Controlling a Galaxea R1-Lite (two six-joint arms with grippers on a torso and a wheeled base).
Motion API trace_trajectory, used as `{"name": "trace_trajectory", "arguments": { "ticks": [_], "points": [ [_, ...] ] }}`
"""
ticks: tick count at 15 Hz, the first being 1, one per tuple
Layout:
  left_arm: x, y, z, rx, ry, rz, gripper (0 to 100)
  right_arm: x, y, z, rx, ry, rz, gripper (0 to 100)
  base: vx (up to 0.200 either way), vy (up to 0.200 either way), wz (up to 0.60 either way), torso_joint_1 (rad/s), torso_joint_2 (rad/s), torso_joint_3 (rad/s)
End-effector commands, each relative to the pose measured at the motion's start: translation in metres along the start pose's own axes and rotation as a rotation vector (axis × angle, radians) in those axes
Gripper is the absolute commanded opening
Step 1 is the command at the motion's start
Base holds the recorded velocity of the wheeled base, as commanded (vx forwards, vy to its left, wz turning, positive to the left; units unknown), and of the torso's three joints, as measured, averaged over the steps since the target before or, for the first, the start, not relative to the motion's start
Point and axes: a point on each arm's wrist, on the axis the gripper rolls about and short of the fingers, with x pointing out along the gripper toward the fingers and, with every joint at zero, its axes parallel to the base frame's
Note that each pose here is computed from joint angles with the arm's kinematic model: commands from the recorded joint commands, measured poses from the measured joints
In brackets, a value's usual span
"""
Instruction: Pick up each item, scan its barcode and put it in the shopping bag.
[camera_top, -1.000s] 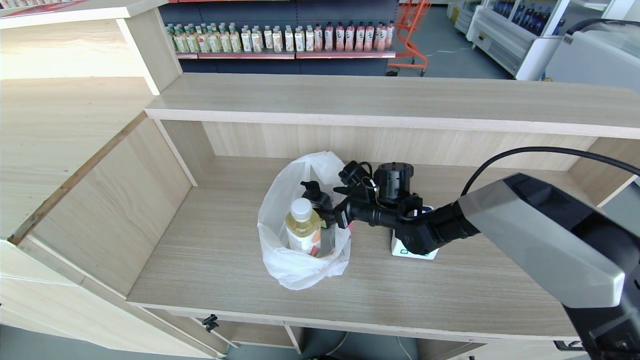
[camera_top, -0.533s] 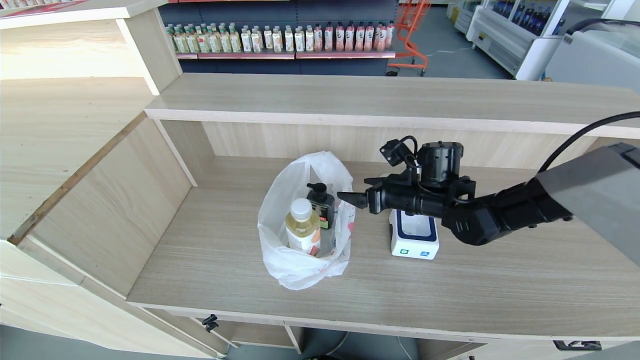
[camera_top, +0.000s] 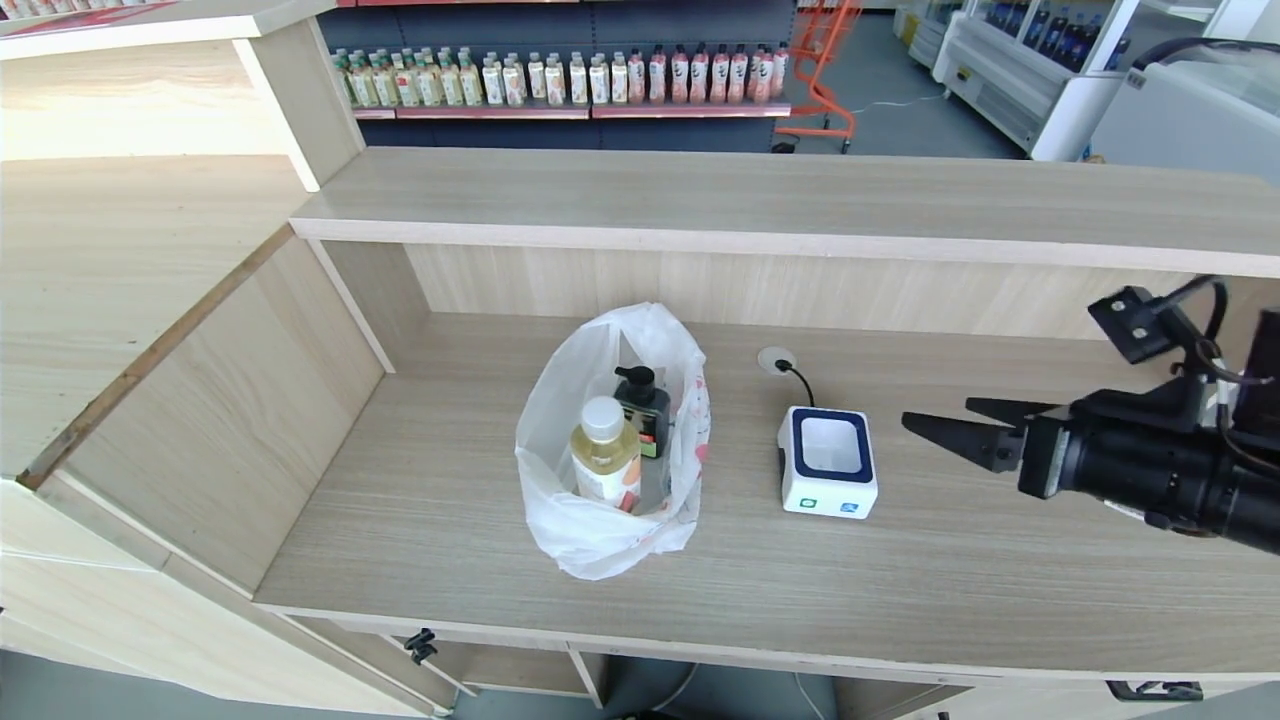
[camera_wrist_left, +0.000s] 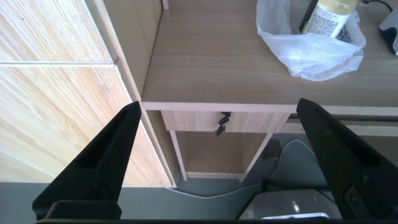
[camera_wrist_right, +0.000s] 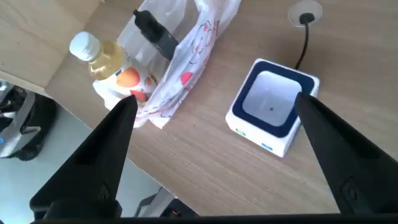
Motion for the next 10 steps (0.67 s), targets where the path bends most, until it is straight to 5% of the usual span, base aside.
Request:
{"name": "trace_trajectory", "arguments": {
  "ticks": [1,6,8,10],
  "points": [
    [0.000,0.000,0.000,0.000,0.001,0.000,100,-0.123,0.025,-0.070,-0.071,-0.060,-0.321,100,0.000,0.000,0.00,0.000,0.00,0.000],
    [0.000,0.000,0.000,0.000,0.001,0.000,100,-0.193,0.070,-0.160,-0.120,-0.171,-0.458,100,0.000,0.000,0.00,0.000,0.00,0.000],
    [0.000,0.000,0.000,0.000,0.001,0.000,100,-0.200,0.073,-0.164,-0.161,-0.264,-0.439,100,0.000,0.000,0.00,0.000,0.00,0.000],
    [0.000,0.000,0.000,0.000,0.001,0.000,100,-0.201,0.072,-0.164,-0.176,-0.258,-0.501,100,0.000,0.000,0.00,0.000,0.00,0.000]
  ]
}}
